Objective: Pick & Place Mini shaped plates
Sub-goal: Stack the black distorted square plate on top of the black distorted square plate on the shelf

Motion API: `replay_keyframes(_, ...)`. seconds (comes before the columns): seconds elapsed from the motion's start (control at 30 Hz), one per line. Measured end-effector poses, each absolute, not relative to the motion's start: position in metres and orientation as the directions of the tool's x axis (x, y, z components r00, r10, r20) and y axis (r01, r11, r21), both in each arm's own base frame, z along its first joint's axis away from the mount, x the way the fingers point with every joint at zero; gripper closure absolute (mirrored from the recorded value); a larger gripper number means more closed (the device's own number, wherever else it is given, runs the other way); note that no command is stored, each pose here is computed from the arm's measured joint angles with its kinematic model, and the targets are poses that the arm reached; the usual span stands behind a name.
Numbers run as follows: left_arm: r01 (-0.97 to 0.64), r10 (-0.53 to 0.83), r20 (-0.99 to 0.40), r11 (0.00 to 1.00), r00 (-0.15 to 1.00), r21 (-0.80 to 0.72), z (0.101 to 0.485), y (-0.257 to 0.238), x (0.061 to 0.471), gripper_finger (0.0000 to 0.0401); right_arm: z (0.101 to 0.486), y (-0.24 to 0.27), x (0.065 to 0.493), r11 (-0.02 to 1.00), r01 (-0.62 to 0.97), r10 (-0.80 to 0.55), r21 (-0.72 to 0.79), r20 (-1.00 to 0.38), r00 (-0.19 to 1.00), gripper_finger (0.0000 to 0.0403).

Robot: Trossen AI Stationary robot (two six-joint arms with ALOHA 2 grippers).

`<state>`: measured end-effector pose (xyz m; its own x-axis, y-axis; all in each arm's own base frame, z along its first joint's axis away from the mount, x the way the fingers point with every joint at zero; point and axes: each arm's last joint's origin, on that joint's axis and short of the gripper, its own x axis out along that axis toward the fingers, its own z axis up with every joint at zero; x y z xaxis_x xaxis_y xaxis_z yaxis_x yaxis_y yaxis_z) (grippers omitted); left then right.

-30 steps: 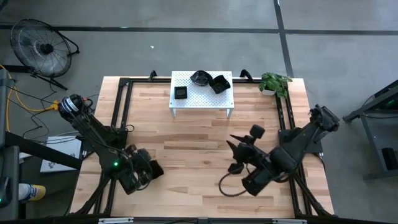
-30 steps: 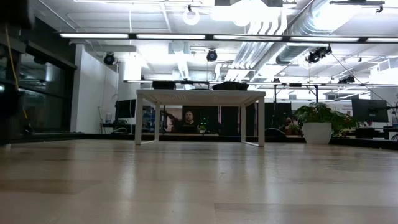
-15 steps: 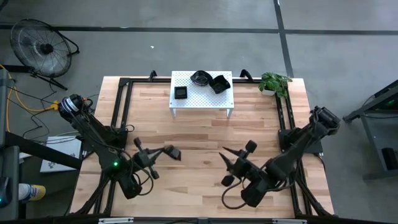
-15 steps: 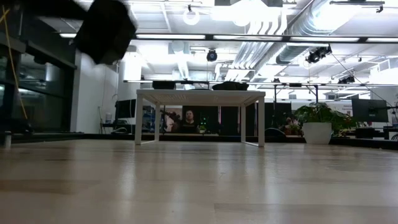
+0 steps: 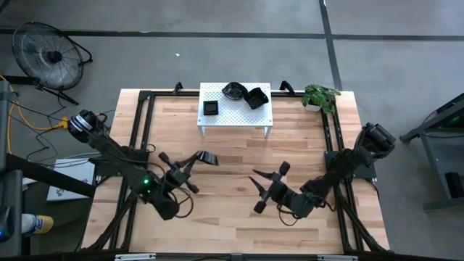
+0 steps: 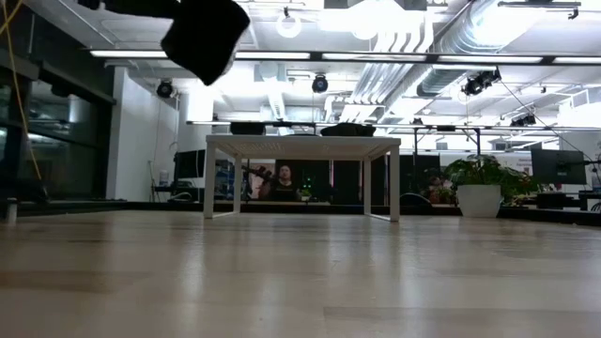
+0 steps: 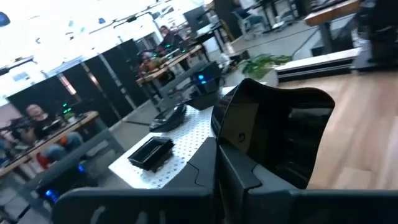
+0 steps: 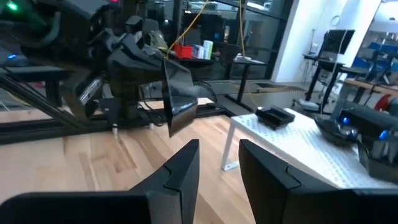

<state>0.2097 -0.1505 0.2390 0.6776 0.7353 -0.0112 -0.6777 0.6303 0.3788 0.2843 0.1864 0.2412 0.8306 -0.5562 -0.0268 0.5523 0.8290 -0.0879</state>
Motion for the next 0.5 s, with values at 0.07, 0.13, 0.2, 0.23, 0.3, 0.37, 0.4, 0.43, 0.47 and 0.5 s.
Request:
replay_keyframes(0.07,-0.699,0.753,-0.008,0.614,0.658,0.367,0.240,-0.146,0.214,0.0401,0.234,0.182,0.284,0.825,0.559,-0.563,-0.078,-0.033,0.826,0.0295)
replay_keyframes(0.13,-0.719,0.770,-0.008,0.599,0.638,0.353,0.240,-0.141,0.218,0.0401,0.228,0.178,0.283,0.820,0.569,-0.571,-0.059,-0.040,0.820,0.0295)
replay_keyframes(0.2,-0.736,0.786,-0.008,0.583,0.619,0.346,0.241,-0.135,0.222,0.0401,0.224,0.174,0.283,0.816,0.577,-0.578,-0.040,-0.045,0.815,0.0295)
replay_keyframes(0.23,-0.744,0.793,-0.008,0.574,0.609,0.342,0.241,-0.133,0.224,0.0401,0.221,0.173,0.282,0.814,0.580,-0.581,-0.035,-0.047,0.813,0.0295)
replay_keyframes(0.3,-0.759,0.807,-0.008,0.558,0.590,0.334,0.241,-0.128,0.227,0.0401,0.218,0.170,0.282,0.811,0.584,-0.585,-0.022,-0.051,0.810,0.0295)
replay_keyframes(0.37,-0.772,0.821,-0.008,0.541,0.571,0.334,0.241,-0.122,0.230,0.0401,0.216,0.169,0.282,0.805,0.592,-0.593,-0.020,-0.052,0.804,0.0295)
replay_keyframes(0.4,-0.778,0.827,-0.008,0.532,0.562,0.333,0.241,-0.120,0.231,0.0401,0.215,0.169,0.283,0.800,0.599,-0.599,-0.021,-0.050,0.799,0.0295)
replay_keyframes(0.43,-0.786,0.834,-0.008,0.524,0.552,0.328,0.242,-0.117,0.233,0.0401,0.214,0.168,0.283,0.794,0.607,-0.608,-0.030,-0.049,0.792,0.0295)
replay_keyframes(0.47,-0.794,0.840,-0.009,0.515,0.542,0.322,0.242,-0.114,0.235,0.0401,0.211,0.167,0.285,0.788,0.614,-0.615,-0.038,-0.050,0.787,0.0295)
replay_keyframes(0.5,-0.801,0.847,-0.009,0.507,0.532,0.317,0.242,-0.111,0.236,0.0401,0.209,0.166,0.287,0.785,0.618,-0.620,-0.042,-0.052,0.783,0.0295)
